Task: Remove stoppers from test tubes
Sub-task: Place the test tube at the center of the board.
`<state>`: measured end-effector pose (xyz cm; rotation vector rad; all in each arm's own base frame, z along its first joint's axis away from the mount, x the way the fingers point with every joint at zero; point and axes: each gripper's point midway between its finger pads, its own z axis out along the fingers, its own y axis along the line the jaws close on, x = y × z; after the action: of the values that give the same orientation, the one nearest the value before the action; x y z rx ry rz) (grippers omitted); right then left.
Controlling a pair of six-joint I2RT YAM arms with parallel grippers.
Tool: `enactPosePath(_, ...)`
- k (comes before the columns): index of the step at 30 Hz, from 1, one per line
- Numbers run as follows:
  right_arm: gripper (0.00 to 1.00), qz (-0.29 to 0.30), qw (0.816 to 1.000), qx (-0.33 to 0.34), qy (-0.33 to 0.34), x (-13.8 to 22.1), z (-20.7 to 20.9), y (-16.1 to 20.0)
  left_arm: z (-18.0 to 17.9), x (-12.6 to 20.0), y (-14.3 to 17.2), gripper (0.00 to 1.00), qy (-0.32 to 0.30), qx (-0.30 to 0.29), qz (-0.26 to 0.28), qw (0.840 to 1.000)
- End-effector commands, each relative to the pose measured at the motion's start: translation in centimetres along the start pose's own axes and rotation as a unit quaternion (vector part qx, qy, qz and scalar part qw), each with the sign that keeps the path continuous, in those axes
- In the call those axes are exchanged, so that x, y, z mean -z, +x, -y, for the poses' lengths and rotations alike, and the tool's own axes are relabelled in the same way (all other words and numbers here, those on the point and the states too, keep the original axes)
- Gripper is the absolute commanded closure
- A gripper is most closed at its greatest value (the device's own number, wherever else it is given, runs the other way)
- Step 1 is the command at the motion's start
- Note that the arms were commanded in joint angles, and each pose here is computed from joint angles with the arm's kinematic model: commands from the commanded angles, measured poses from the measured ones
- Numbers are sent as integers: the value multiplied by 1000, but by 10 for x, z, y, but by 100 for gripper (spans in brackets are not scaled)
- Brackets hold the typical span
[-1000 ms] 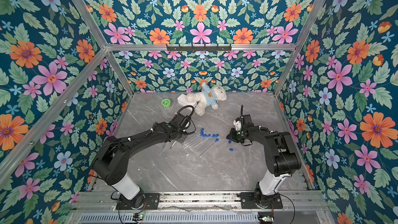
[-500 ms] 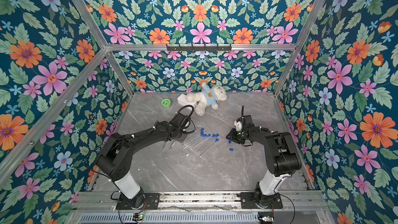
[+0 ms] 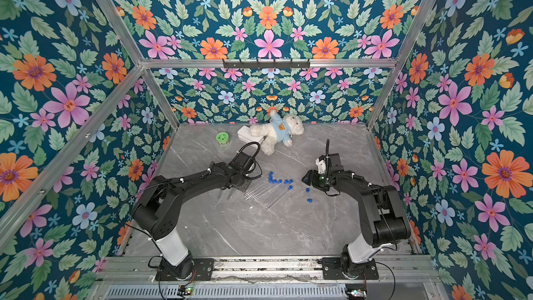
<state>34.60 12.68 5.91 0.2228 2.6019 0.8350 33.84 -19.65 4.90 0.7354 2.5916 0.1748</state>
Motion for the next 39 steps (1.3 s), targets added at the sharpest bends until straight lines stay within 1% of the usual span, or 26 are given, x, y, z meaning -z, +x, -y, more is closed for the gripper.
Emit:
enactPosePath(1, 32, 13, 1000, 8, 6, 7, -1, -2, 1, 0, 3, 100, 2, 7, -9, 1000)
enactPosePath(8, 30, 52, 998, 28, 12, 29, -8, -7, 2, -7, 8, 99, -1, 7, -19, 1000)
enactPosePath(13, 26, 127, 990, 59, -23, 55, -28, -18, 2, -11, 10, 93, -3, 10, -21, 1000)
enactPosePath(17, 24, 164, 983, 73, -27, 72, -34, -21, 1, -13, 12, 88, -7, 8, -26, 1000)
enactPosePath(21, 23, 165, 983, 74, -34, 73, -36, -20, 1, -15, 14, 80, -8, 8, -26, 1000)
enactPosePath(26, 23, 158, 984, 72, -42, 69, -37, -17, 2, -15, 14, 74, -5, 9, -24, 1000)
enactPosePath(28, 23, 158, 984, 72, -42, 70, -37, -17, 2, -14, 13, 71, -4, 11, -23, 1000)
enactPosePath(31, 23, 161, 983, 74, -42, 72, -38, -17, 2, -10, 11, 70, -4, 13, -24, 1000)
enactPosePath(35, 23, 160, 983, 74, -43, 72, -38, -16, 1, 3, 0, 70, 6, 19, -4, 1000)
enactPosePath(39, 23, 142, 985, 72, -61, 67, -42, -12, 7, 16, -9, 69, 21, 10, 13, 1000)
